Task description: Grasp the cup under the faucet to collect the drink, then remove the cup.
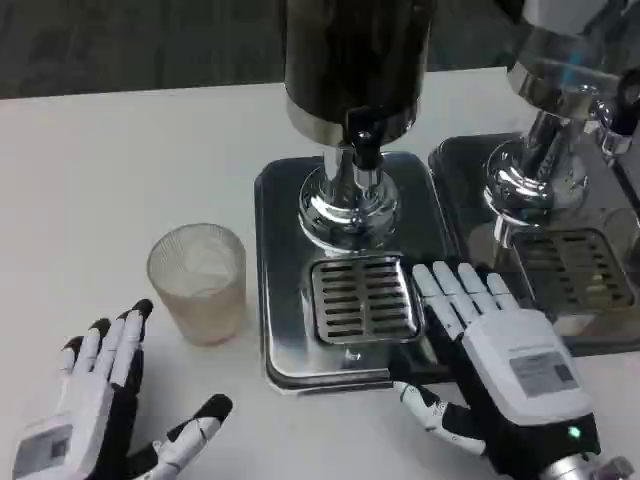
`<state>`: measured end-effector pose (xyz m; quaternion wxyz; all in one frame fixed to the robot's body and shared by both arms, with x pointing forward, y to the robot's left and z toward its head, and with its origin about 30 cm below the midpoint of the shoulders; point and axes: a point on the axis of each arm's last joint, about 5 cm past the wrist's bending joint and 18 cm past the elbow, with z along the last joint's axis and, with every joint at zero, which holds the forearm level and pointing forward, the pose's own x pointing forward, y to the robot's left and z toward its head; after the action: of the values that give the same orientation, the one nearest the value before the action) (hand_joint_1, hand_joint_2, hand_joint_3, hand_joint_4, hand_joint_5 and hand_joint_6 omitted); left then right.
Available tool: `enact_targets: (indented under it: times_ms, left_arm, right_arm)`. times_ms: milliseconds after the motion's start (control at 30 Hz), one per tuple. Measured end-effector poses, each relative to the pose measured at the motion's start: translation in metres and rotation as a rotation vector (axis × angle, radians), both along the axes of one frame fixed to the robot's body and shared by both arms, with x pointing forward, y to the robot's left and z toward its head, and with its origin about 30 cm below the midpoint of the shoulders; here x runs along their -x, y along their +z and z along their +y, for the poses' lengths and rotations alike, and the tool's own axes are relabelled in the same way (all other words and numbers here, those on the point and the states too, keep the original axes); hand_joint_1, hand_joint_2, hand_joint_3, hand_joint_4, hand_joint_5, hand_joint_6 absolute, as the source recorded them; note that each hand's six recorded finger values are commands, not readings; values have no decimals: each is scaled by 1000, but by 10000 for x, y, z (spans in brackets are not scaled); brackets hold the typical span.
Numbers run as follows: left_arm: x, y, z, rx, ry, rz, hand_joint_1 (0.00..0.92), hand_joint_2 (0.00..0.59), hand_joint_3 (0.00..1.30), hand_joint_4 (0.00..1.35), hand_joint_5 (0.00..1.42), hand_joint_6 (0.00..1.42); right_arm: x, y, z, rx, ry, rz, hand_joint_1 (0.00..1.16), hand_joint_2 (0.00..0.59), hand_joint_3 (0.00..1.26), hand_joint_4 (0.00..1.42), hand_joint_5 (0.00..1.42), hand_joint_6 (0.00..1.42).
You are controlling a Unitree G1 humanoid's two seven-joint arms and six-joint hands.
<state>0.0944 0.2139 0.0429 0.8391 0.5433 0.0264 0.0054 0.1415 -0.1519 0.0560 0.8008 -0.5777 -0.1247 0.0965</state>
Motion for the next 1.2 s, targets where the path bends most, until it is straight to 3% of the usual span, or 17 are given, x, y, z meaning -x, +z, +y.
enact_targets:
  times_ms: [500, 767, 1033, 1200]
  left_arm:
    - [14, 33, -6, 35, 43, -16, 0, 158, 0, 0, 0, 0]
    - [-38, 100, 50, 42, 66, -64, 0, 121, 0, 0, 0, 0]
    - [-254, 183, 136, 96, 95, -164, 0, 16, 0, 0, 0, 0]
    - [-421, 68, 191, 173, 111, -142, 0, 0, 0, 0, 0, 0]
  right_arm:
    - [-9, 45, -9, 5, -2, 4, 292, 475, 5, 0, 0, 0]
    - [-28, 54, -7, 10, -6, 7, 296, 475, 5, 0, 0, 0]
    - [-44, 63, 14, 11, -26, 8, 296, 475, 5, 0, 0, 0]
    - [-39, 59, 41, 8, -32, 8, 297, 475, 5, 0, 0, 0]
